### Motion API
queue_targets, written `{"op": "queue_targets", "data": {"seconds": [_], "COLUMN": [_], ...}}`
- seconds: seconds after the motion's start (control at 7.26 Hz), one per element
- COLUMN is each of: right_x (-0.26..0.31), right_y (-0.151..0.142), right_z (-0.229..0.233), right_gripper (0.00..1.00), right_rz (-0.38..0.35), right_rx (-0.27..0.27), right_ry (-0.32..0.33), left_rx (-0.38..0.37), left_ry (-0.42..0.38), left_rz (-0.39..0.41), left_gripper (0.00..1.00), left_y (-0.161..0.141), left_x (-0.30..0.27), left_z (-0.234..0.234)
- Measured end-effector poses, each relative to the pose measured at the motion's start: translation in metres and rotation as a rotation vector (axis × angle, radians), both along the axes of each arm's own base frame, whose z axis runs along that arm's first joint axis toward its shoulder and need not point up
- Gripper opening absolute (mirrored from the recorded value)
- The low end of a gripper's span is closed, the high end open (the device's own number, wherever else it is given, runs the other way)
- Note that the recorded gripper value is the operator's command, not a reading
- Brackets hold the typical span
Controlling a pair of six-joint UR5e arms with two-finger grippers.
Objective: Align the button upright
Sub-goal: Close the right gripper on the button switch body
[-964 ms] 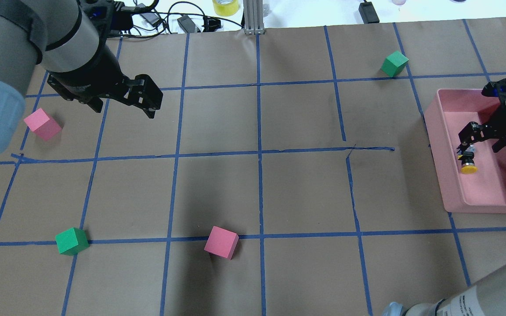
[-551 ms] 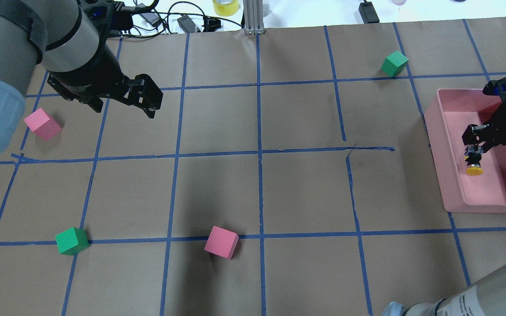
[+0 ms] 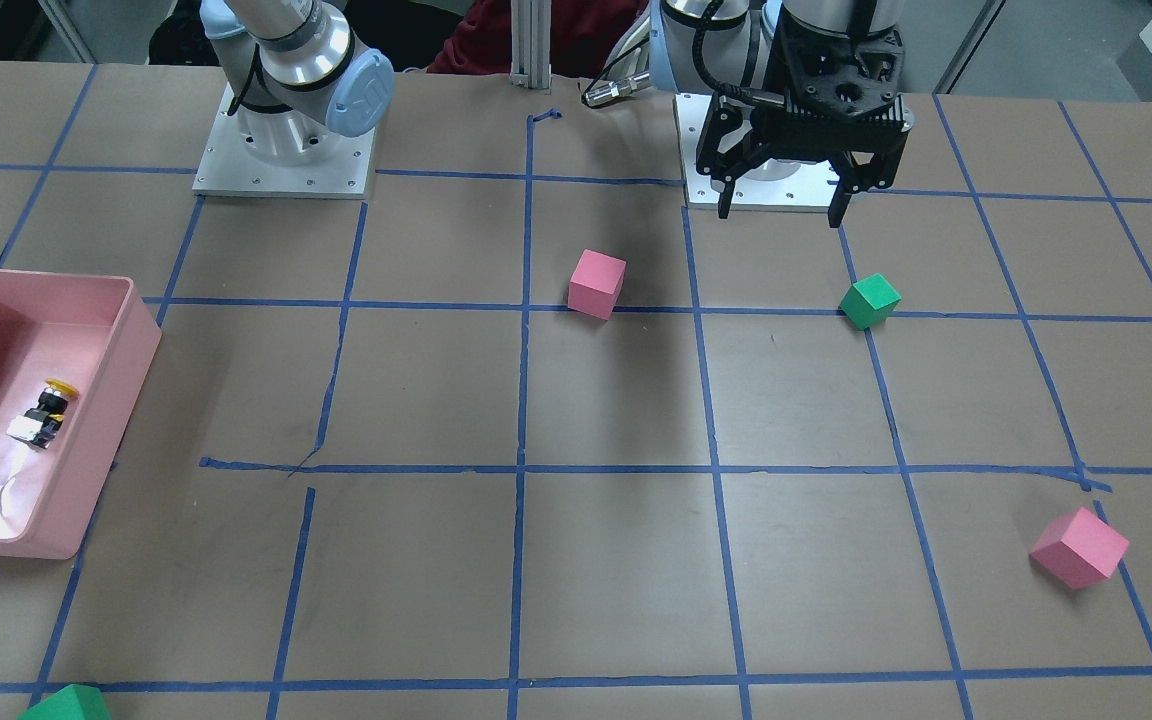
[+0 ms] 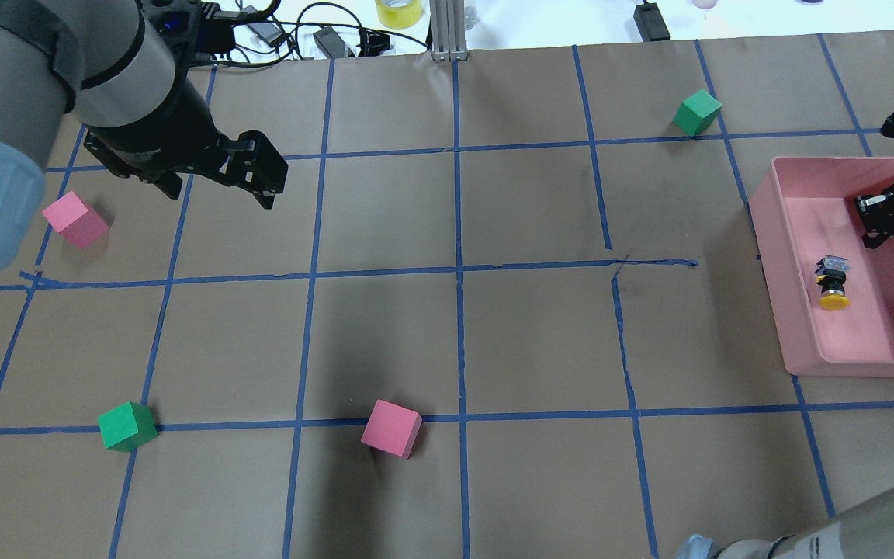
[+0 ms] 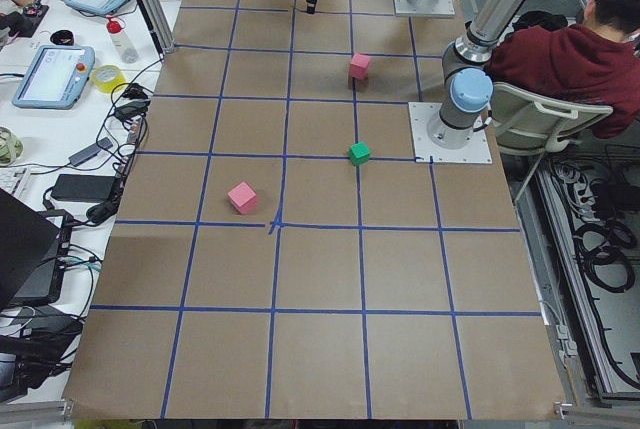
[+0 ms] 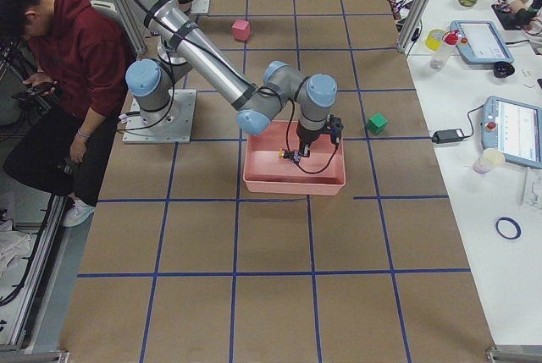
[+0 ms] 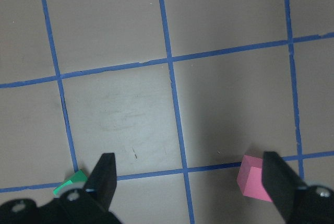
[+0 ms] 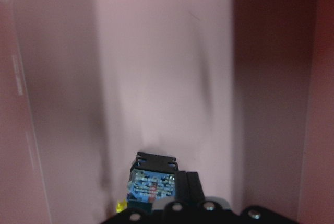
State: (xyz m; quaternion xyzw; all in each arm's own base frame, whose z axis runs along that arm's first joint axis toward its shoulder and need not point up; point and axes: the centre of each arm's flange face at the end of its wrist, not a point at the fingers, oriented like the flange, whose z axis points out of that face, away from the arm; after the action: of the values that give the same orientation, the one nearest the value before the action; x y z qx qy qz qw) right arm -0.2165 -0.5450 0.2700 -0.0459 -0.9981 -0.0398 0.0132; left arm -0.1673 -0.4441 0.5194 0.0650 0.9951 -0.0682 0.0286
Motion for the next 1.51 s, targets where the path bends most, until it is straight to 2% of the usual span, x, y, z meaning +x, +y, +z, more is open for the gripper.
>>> {"op": "queue_targets", "data": {"seconds": [0.14,0.41,0.83,0.96,1.24,1.51], "right_x": [0.001,0.003,0.017,0.018,0.016,0.011], "right_y": [0.001,0.003,0.028,0.031,0.031,0.027], "right_z": [0.009,0.003,-0.042,-0.048,-0.050,-0.057], "right_gripper": [0.99,1.00,1.00,1.00,1.00,1.00], "right_rz": [0.001,0.006,0.004,0.004,0.005,0.007], "right_rx": [0.011,0.030,0.117,0.128,0.127,0.116], "right_ry": [-0.010,-0.024,-0.071,-0.075,-0.066,-0.030], "left_rx": [0.001,0.001,0.001,0.001,0.001,0.001], "left_ry": [0.000,0.000,0.000,0.000,0.000,0.000], "left_rz": [0.000,0.000,-0.001,-0.001,-0.001,-0.001], "left_gripper": [1.00,1.00,1.00,1.00,1.00,1.00], "left_y": [0.000,0.000,0.000,0.000,0.000,0.000], "left_x": [0.000,0.000,0.000,0.000,0.000,0.000], "left_z": [0.000,0.000,0.000,0.000,0.000,0.000]}}
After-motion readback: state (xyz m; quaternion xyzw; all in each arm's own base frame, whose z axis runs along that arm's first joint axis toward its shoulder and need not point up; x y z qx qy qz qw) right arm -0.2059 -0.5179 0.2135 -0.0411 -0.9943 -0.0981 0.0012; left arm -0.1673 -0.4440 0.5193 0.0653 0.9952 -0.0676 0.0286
